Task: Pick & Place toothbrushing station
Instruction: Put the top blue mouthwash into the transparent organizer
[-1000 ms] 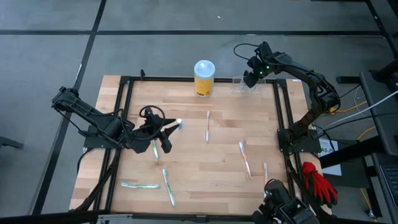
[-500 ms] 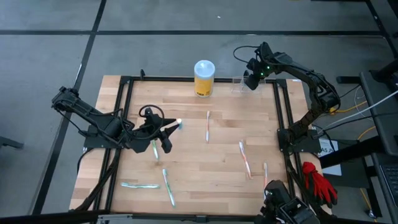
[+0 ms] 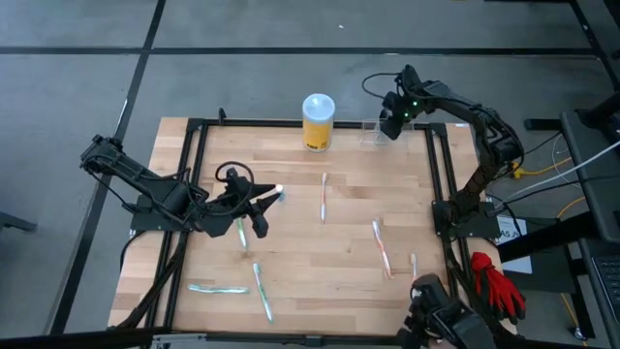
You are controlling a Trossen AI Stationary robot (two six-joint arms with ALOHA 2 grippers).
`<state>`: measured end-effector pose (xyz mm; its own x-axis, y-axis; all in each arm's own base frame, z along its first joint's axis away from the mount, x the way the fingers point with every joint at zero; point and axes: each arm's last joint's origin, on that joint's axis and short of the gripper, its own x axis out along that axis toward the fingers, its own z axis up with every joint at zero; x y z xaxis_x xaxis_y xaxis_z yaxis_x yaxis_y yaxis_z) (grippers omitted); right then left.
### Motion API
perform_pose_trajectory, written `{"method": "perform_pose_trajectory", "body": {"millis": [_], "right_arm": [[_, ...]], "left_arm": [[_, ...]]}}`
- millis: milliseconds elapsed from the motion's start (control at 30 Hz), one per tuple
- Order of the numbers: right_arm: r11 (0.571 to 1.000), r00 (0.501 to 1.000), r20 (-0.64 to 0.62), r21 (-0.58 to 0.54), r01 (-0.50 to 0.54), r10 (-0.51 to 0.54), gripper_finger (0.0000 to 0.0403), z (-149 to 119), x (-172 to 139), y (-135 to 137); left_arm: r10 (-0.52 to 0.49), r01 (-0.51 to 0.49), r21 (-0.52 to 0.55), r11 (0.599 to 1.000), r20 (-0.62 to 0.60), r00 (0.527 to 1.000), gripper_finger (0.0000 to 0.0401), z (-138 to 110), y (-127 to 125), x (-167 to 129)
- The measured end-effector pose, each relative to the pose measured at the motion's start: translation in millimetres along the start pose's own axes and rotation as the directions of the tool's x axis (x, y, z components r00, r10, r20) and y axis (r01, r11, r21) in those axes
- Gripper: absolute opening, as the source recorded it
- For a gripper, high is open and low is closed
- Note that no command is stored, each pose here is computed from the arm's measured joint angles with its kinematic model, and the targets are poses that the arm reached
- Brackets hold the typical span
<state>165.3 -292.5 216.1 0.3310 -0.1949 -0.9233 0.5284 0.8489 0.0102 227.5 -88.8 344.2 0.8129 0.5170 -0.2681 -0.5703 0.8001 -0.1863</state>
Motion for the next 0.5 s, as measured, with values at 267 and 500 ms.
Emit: {"method": "perform_pose_trajectory", "body": {"millis": [267, 500], "right_arm": [[1.000, 1.000, 0.015, 0.025, -0.013, 0.013, 0.0101, -4, -4, -9], [0.999, 0.999, -0.002, 0.011, -0.050, 0.050, 0.0101, -5, 3, -10]], "left_arm": [[0.016, -0.016, -0.005, 1.000, 0.018, 1.000, 0.0115, 5, 3, 6], [0.004, -0.004, -0.006, 1.000, 0.009, 1.000, 0.0115, 7, 5, 11]]}}
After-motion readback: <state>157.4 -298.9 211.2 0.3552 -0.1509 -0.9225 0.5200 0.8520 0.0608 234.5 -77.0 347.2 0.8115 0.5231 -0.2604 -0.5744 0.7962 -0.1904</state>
